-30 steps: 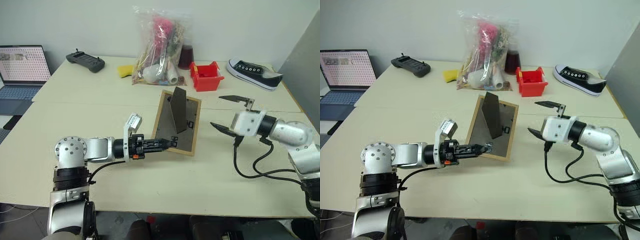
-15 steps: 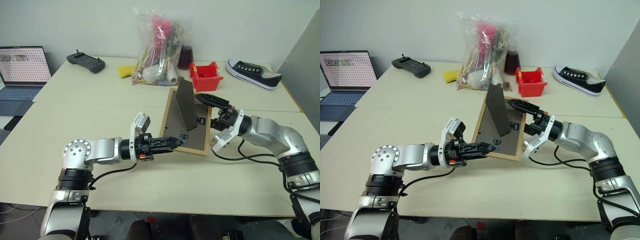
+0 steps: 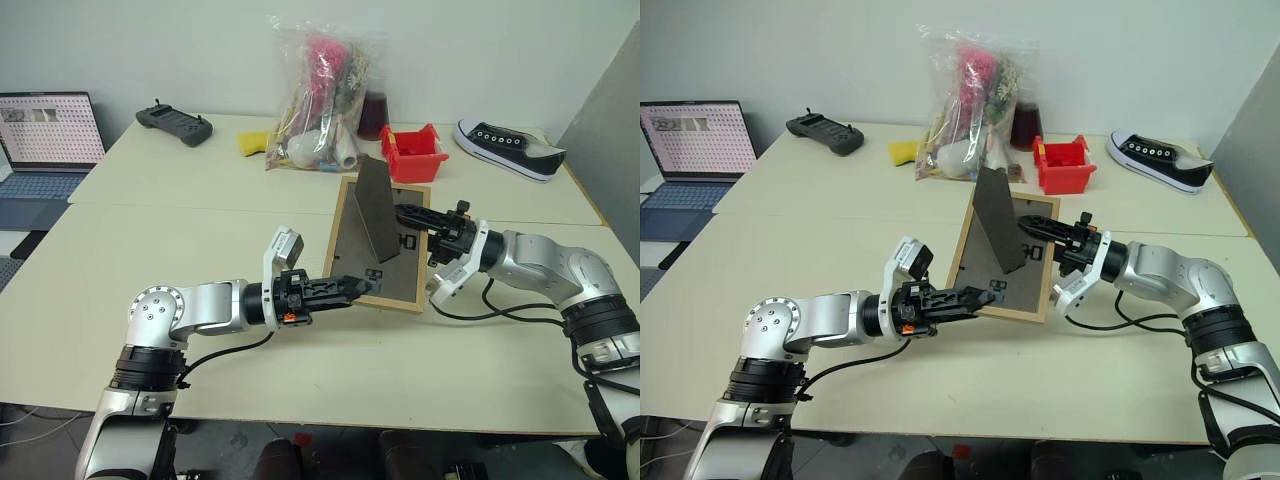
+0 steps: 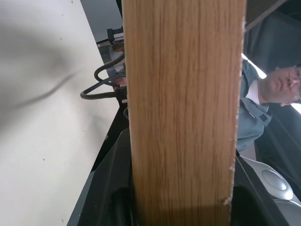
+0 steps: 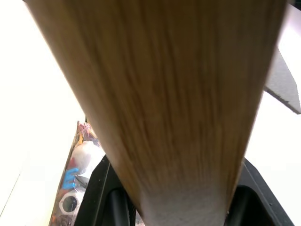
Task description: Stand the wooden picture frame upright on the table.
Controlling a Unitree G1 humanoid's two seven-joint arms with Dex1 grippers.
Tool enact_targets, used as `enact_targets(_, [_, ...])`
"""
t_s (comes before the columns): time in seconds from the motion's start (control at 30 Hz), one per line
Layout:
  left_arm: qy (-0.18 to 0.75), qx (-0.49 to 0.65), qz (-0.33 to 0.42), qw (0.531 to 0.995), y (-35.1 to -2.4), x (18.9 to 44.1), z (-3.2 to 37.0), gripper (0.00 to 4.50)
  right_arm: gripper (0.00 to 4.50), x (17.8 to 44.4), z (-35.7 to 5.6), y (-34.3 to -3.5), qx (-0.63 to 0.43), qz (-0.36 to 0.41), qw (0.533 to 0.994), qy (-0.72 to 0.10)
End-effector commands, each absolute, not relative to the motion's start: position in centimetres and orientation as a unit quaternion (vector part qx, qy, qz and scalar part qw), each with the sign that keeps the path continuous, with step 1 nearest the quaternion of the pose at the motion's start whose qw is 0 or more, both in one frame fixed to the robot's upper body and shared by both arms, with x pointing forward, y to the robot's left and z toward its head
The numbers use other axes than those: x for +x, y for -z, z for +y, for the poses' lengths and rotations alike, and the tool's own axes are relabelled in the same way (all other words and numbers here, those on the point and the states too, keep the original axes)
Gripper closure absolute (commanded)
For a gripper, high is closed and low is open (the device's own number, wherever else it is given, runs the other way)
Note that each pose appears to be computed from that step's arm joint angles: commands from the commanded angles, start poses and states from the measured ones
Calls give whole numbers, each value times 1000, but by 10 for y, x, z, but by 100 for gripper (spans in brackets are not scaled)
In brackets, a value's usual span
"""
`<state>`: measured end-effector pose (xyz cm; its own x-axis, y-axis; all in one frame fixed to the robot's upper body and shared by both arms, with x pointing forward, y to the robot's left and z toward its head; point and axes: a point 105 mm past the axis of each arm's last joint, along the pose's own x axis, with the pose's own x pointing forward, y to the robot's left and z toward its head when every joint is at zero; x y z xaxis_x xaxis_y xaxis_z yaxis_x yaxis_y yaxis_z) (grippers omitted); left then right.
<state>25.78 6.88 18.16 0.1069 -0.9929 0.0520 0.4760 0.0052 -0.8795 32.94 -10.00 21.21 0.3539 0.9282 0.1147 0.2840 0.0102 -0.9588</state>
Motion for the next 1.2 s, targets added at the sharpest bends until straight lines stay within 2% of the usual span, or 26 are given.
enact_targets(0.03, [565,-382,307,664,-191,266,82,199,318,332,-113,-244,-602,-488,571,-271])
enact_targets(0.13, [533,-370,280,707,-204,281,101,149,318,345,-121,-230,-592,-410,623,-305])
enact_targets(0.23, [511,-311,247,762,-214,290,116,85,318,353,-129,-226,-523,-334,712,-329])
enact_targets(0.37, [469,-167,213,840,-208,295,126,4,318,363,-135,-212,-332,-191,838,-388])
enact_targets(0.43, [447,-106,189,868,-205,300,127,0,318,363,-134,-207,-227,-129,870,-418])
enact_targets(0.6, [462,-47,128,876,-209,291,118,0,319,363,-118,-200,-42,-43,877,-476])
enact_targets(0.8, [458,10,130,880,-192,290,128,0,319,368,-97,-156,-23,27,849,-527])
enact_targets(1.07, [469,46,138,871,-180,286,134,0,319,364,-80,-129,-23,63,813,-578])
enact_targets(1.13, [470,46,138,871,-179,286,133,0,248,364,-80,-126,-3,67,815,-576])
enact_targets(1.2, [471,48,138,870,-178,286,133,0,208,363,-83,-125,4,69,816,-574])
